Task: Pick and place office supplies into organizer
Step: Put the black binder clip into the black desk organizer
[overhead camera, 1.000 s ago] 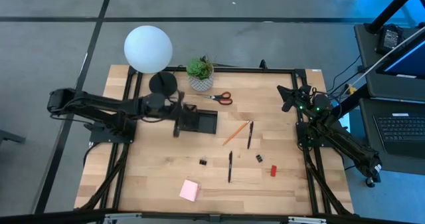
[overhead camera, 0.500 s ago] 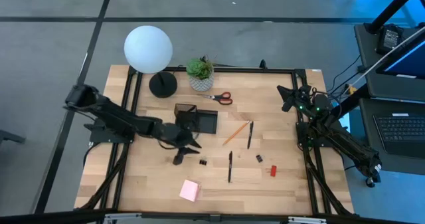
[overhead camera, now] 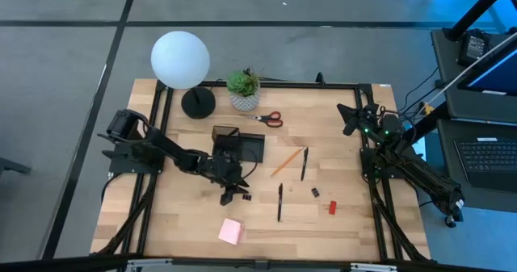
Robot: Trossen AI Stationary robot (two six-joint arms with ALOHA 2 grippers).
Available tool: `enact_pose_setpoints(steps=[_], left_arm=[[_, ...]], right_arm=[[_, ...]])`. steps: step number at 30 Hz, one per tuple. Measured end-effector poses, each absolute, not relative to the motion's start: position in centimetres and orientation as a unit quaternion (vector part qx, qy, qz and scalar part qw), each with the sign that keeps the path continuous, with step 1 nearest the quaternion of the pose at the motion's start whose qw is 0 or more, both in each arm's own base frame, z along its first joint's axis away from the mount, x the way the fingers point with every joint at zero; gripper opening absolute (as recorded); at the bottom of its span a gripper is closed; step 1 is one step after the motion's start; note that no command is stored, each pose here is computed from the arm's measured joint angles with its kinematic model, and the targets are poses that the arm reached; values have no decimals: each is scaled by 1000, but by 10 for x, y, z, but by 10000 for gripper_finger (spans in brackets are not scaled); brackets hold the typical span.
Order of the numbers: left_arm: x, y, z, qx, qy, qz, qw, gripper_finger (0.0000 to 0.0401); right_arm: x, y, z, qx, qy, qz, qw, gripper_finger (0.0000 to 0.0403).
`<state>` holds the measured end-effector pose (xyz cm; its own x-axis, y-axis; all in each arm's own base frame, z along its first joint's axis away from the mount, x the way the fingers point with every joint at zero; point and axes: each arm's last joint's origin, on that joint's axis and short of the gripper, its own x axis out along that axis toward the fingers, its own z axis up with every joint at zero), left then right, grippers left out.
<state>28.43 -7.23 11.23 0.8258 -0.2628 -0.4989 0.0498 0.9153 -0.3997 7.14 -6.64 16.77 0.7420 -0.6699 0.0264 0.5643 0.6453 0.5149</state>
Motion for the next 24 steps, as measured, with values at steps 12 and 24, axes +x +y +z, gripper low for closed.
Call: enact_pose_setpoints(steps=[12, 24], left_arm=[[290, -75, 102, -199, 299, -99, 928, 116], [290, -76, 102, -191, 298, -103, 930, 75]], right_arm=[[71, -66, 168, 243, -107, -343, 901, 35], [71, -66, 168, 233, -103, -344, 904, 35]])
